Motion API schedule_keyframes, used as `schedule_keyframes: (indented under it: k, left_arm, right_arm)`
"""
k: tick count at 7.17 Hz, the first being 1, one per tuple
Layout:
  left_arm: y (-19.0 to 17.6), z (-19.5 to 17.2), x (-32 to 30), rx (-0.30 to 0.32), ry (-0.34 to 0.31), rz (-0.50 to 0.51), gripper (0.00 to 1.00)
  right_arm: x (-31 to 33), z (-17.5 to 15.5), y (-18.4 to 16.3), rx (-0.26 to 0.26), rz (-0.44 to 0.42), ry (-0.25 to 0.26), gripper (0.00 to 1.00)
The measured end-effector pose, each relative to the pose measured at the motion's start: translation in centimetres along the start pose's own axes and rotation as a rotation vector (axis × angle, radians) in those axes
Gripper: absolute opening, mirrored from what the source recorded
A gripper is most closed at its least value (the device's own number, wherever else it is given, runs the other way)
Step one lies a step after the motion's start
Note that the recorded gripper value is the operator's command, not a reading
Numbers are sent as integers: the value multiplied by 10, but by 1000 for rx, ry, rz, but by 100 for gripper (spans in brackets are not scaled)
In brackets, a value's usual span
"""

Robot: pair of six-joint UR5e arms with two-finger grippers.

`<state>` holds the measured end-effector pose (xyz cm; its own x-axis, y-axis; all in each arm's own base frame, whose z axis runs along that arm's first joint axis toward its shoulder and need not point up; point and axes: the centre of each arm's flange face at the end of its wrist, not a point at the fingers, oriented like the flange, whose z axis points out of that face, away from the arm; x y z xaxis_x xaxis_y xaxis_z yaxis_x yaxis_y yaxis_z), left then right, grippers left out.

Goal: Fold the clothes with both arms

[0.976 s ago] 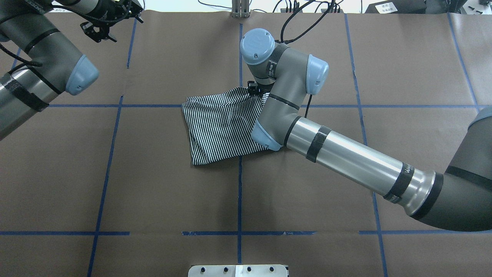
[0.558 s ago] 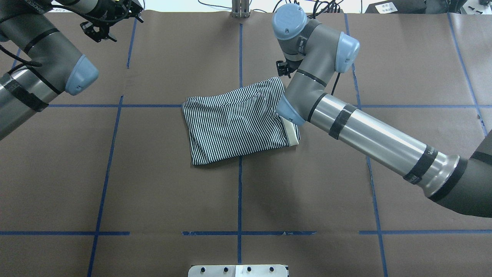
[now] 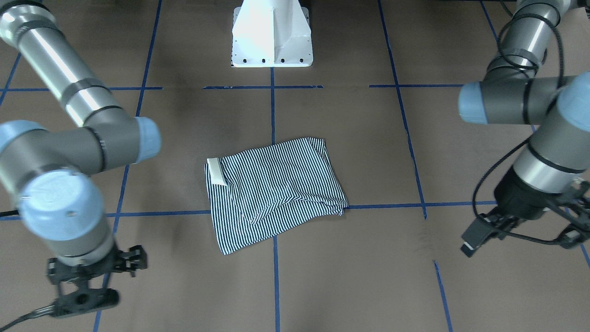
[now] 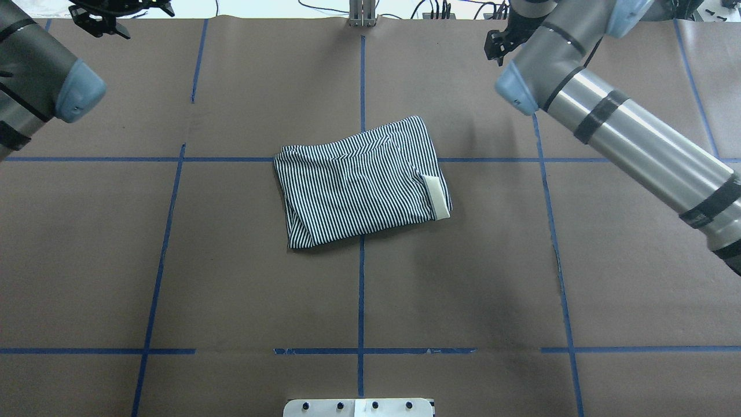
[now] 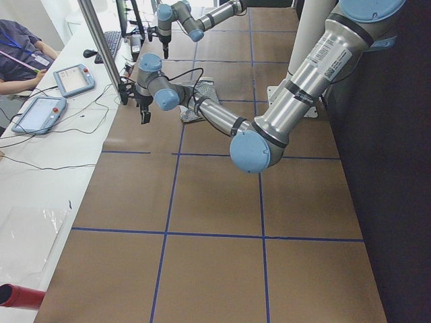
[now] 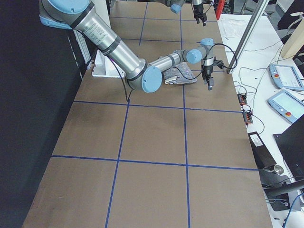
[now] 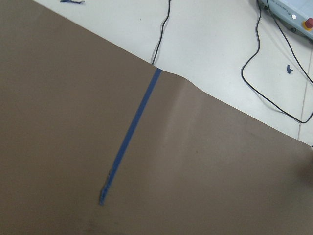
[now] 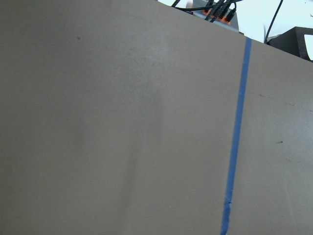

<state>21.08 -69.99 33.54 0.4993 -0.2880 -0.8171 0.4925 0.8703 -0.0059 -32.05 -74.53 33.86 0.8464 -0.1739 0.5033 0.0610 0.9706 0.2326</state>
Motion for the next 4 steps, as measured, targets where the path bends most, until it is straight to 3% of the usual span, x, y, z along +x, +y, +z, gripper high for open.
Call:
schedule_keyframes:
  k: [2, 4]
  left_arm:
    - [-47, -40, -99, -18, -17, 201, 100]
    - [-72, -76, -188, -61, -110, 462, 100]
  right_arm:
    - [158, -21, 46, -24, 15, -133, 100]
    - [296, -43, 122, -53, 49, -214, 100]
